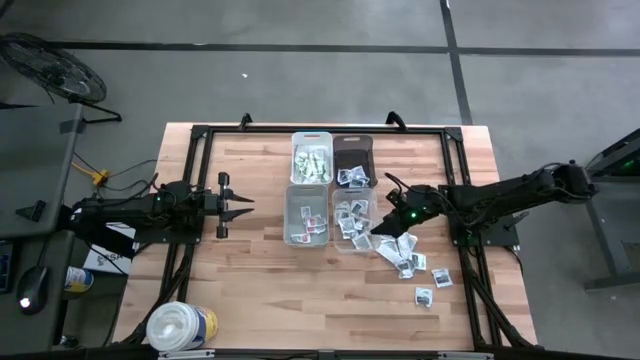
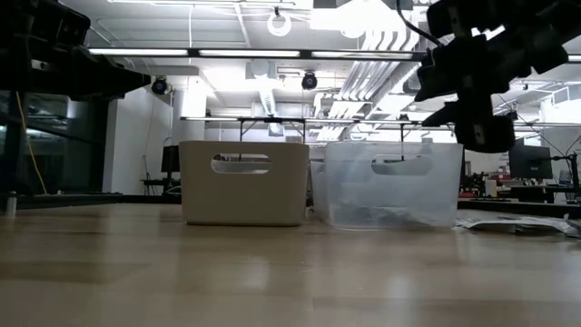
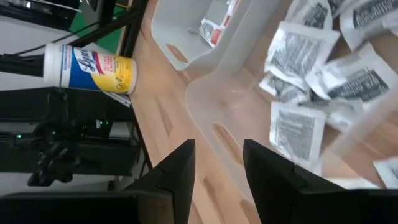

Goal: Pick & Place First Aid Supplies
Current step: Put the gray towelette pack into the transparent bin

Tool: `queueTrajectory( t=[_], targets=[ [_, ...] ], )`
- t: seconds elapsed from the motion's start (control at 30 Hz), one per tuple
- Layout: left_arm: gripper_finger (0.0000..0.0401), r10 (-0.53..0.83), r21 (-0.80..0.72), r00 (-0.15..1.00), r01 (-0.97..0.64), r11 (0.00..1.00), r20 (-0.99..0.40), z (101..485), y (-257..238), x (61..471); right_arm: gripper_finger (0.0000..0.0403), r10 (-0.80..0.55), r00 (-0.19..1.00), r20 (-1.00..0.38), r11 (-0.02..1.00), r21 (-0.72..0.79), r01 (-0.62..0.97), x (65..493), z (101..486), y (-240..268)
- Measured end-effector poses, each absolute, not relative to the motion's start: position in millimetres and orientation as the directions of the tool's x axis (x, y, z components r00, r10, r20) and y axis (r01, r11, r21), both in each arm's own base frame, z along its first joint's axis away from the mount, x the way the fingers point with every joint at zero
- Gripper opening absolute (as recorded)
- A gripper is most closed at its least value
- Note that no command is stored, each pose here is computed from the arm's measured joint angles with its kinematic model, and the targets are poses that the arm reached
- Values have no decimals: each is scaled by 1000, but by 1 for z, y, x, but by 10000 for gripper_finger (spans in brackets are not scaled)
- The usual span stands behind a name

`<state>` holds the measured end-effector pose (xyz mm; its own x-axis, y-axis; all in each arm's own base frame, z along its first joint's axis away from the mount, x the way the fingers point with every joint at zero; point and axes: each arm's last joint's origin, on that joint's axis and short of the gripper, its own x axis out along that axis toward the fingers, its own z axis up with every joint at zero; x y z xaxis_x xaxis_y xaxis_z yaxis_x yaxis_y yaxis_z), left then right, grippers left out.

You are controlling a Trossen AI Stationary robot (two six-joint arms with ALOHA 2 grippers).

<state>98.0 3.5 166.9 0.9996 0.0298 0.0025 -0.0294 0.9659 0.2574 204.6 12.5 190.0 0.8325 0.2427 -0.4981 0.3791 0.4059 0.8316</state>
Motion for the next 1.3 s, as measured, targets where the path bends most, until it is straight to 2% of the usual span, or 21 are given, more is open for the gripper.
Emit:
queueTrajectory(
  t=[0.3, 0.57, 0.7, 0.97, 1.3],
  targets=[
    [96, 30, 257, 1000, -30, 966, 3, 167, 4, 98, 129, 323, 771, -549, 354, 825, 440, 183, 196, 27],
    [96, 30, 257, 1000, -30, 966, 2, 167, 4, 98, 129, 429, 620, -657, 313, 752, 581, 164, 189, 44],
    [96, 30, 257, 1000, -30, 966, 3, 167, 4, 98, 129, 434, 527, -731, 337, 674, 657, 156, 193, 50],
    [96, 30, 257, 1000, -30, 966, 3, 167, 4, 98, 129, 312, 396, -863, 439, 501, 746, 146, 202, 57],
    [96, 30, 257, 1000, -30, 966, 3, 167, 4, 98, 129, 303, 273, -913, 531, 400, 747, 159, 182, 76]
  ],
)
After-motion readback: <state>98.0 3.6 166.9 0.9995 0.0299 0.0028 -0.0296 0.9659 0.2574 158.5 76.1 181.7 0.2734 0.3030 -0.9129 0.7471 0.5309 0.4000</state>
